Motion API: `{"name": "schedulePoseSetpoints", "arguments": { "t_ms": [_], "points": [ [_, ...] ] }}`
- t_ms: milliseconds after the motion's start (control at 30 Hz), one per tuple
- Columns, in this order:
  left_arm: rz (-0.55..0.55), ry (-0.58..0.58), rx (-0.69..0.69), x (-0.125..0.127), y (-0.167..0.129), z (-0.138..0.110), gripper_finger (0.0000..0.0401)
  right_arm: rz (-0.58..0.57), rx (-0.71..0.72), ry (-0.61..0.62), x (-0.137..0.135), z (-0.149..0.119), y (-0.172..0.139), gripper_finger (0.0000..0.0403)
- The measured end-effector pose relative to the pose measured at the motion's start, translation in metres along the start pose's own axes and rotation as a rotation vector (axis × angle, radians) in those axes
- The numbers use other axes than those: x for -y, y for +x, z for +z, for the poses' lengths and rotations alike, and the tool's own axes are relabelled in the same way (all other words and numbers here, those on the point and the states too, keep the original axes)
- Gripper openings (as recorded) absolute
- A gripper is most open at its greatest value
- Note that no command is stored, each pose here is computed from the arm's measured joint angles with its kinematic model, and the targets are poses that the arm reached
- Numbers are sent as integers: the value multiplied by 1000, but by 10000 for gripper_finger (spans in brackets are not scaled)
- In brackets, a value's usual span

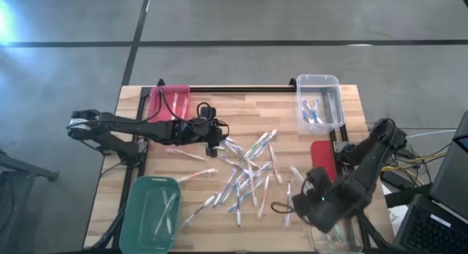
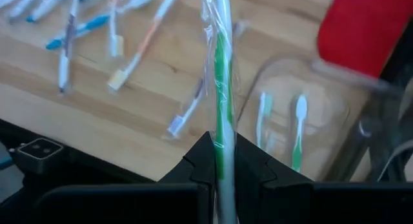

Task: Pick & Place Toothbrushes
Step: Put the green toothbrush into the green bin

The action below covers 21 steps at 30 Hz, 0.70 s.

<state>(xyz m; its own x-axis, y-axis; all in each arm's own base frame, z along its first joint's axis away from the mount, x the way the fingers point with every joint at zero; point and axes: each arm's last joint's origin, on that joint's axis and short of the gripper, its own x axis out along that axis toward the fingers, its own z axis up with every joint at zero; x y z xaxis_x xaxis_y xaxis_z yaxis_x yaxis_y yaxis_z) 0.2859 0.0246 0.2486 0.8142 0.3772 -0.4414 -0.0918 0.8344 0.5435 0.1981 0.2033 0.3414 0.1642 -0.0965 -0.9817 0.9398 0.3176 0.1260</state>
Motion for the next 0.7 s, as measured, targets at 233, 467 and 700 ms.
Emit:
{"name": "schedulePoseSetpoints", "arguments": {
  "t_ms": [233,467,700],
  "points": [
    [-1,-4,0,0,0,0,176,-34,9,-17,10,-42,9,22],
    [0,-9,5,0,0,0,177,-57,22,-103,25,-76,16,22],
    [0,-30,6,0,0,1,177,-88,59,-190,37,-104,29,22]
  ]
}}
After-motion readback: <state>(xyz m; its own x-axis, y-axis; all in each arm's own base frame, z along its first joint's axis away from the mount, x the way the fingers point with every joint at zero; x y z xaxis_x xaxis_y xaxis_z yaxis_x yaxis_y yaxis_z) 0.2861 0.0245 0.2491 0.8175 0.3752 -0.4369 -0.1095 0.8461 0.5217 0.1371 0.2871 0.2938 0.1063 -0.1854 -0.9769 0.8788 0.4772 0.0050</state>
